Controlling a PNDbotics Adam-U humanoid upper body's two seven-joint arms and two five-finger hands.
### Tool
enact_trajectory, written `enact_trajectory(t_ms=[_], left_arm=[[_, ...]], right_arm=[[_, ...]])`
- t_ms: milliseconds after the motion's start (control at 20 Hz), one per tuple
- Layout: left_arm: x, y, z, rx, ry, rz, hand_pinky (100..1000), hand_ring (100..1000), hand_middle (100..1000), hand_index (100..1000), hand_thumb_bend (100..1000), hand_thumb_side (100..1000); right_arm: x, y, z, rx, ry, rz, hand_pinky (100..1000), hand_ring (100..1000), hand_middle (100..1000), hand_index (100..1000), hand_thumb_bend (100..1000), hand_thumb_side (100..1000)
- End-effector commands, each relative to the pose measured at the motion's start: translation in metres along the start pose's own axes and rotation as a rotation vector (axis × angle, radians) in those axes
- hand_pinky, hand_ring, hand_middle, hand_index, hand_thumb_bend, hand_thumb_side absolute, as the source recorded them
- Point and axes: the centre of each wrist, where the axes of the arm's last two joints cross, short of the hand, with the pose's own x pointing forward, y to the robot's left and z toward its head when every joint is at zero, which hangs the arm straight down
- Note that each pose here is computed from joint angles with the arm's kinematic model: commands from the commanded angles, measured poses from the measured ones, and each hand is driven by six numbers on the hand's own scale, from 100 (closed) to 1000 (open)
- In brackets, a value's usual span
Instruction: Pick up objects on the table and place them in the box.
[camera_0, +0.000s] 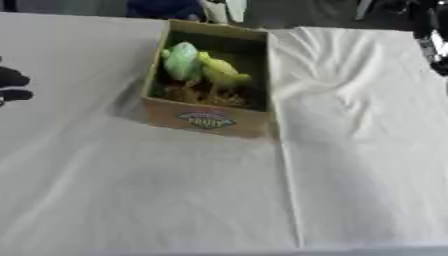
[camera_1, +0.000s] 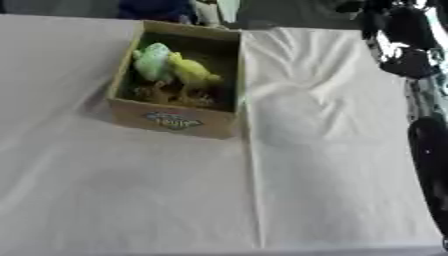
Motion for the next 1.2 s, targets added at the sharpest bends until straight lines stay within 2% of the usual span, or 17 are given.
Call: enact_trajectory(t_ms=[50, 250, 650, 1200], left_arm=[[0.004, 0.002, 0.0, 0.014, -0.012, -0.017, 710, 733, 636, 811, 100, 426], [0.002, 0.002, 0.002, 0.022, -0.002, -0.018, 710, 734, 636, 811, 100, 433], [-0.001, 0.001, 0.004, 0.024, 0.008, -0.015, 712, 736, 637, 811, 100, 435], [-0.001, 0.001, 0.005, 0.031, 0.007, -0.014, 713, 736, 636, 811, 100, 433]], right_arm=[[0.017, -0.007, 0.004, -0.026, -0.009, 0.011, 765, 884, 761, 787, 100, 228], [0.017, -0.002, 0.024, -0.07, 0.037, -0.001, 760, 877, 746, 773, 100, 259], [0.014, 0.007, 0.046, -0.102, 0.104, -0.005, 755, 864, 720, 749, 100, 296], [0.012, 0.012, 0.051, -0.115, 0.134, -0.011, 751, 859, 709, 737, 100, 310]])
